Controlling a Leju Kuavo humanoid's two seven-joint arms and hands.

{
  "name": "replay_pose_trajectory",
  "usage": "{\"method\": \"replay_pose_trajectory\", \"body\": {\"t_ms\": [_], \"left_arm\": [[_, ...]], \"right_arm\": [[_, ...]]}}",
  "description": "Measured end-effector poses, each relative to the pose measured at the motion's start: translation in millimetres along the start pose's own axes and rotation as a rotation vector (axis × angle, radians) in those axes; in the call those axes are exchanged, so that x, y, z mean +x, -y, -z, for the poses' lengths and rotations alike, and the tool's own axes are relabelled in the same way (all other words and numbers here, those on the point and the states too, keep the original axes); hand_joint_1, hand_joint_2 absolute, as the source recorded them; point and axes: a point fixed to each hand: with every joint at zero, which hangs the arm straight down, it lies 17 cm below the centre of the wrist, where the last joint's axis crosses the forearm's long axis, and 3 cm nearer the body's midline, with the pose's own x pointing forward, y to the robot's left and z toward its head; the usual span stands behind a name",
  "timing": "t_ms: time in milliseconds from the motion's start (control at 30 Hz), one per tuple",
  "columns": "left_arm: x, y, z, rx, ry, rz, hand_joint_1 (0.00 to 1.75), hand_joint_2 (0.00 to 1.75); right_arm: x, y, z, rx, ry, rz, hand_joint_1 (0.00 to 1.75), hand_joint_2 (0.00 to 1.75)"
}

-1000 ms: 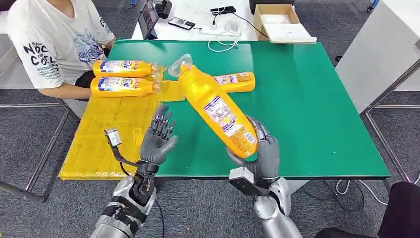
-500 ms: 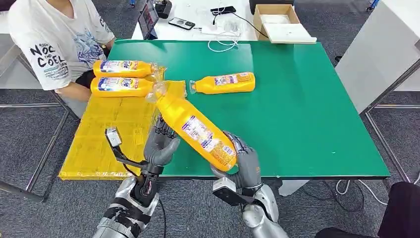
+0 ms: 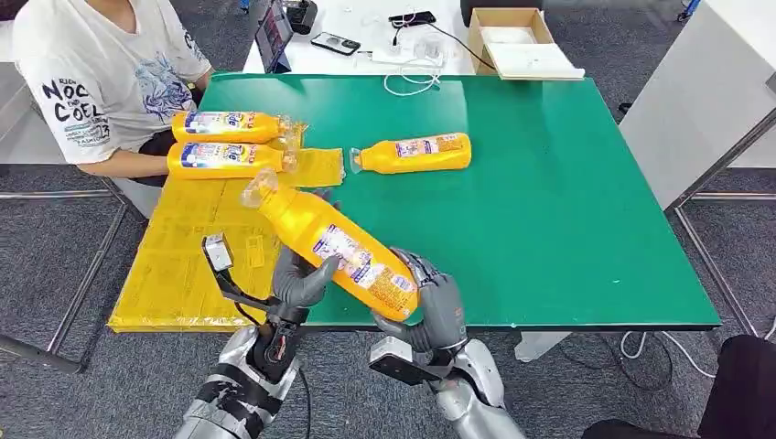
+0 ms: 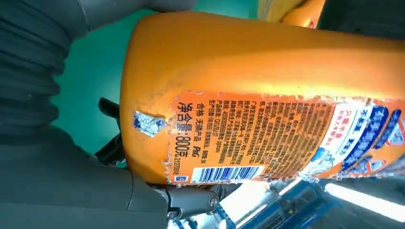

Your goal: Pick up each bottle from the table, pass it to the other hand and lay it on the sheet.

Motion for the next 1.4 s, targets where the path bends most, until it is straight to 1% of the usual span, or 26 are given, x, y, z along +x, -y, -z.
{"method": "replay_pose_trajectory", "body": {"t_ms": [133, 333, 433, 600, 867, 900, 933, 967, 1067, 1100, 1133, 1233, 1267, 1400], "left_arm": [[-7.5, -4.4, -2.3, 0.012, -0.02, -0.009, 0.0, 1.75], [-15.1, -11.5, -6.5, 0.033, -0.036, -0.022, 0.0, 1.75], [-17.4, -13.5, -8.1, 0.04, -0.037, -0.024, 0.0, 1.75], [-16.1, -14.7, -9.3, 0.048, -0.026, -0.039, 0.0, 1.75], [-16.4, -15.6, -10.4, 0.052, -0.025, -0.042, 0.0, 1.75], [-16.4, -15.7, -10.4, 0.052, -0.025, -0.042, 0.1, 1.75], [-16.4, -15.7, -10.5, 0.052, -0.025, -0.042, 0.63, 1.75], [-16.3, -15.8, -10.5, 0.053, -0.024, -0.042, 1.5, 1.75], [-14.7, -17.7, -10.7, 0.061, -0.018, -0.052, 1.5, 1.75], [-14.6, -18.3, -11.1, 0.063, -0.018, -0.055, 1.75, 1.75], [-14.4, -18.9, -11.5, 0.066, -0.016, -0.058, 1.75, 1.75], [-13.8, -19.3, -11.8, 0.067, -0.014, -0.059, 1.75, 1.75], [-13.5, -19.2, -11.8, 0.068, -0.013, -0.059, 1.75, 1.75], [-14.4, -18.1, -13.2, 0.066, -0.014, -0.034, 1.75, 1.75]], "right_arm": [[4.7, -19.0, 1.2, 0.053, 0.012, 0.009, 1.75, 1.75], [-0.9, -38.8, -4.6, 0.112, -0.016, 0.058, 1.75, 1.75], [-4.2, -50.2, -8.7, 0.151, -0.04, 0.107, 1.75, 1.75], [-6.5, -58.7, -11.3, 0.185, -0.061, 0.16, 1.75, 1.75], [-8.2, -62.6, -12.5, 0.199, -0.066, 0.163, 1.75, 1.75], [-8.3, -62.9, -12.4, 0.2, -0.065, 0.162, 1.75, 1.75], [-8.4, -62.9, -12.1, 0.201, -0.065, 0.162, 1.75, 1.75], [-8.4, -63.2, -12.2, 0.202, -0.065, 0.162, 1.73, 1.75], [-9.4, -64.2, -12.6, 0.207, -0.068, 0.165, 1.73, 1.75], [-9.7, -64.6, -12.7, 0.209, -0.069, 0.166, 1.71, 1.75], [-9.9, -65.2, -13.0, 0.212, -0.07, 0.168, 1.73, 1.75], [-10.8, -66.2, -13.8, 0.216, -0.072, 0.168, 1.66, 1.75], [-11.3, -66.5, -13.9, 0.218, -0.073, 0.168, 1.69, 1.75], [-11.4, -66.8, -14.3, 0.218, -0.074, 0.168, 1.66, 1.75]]}}
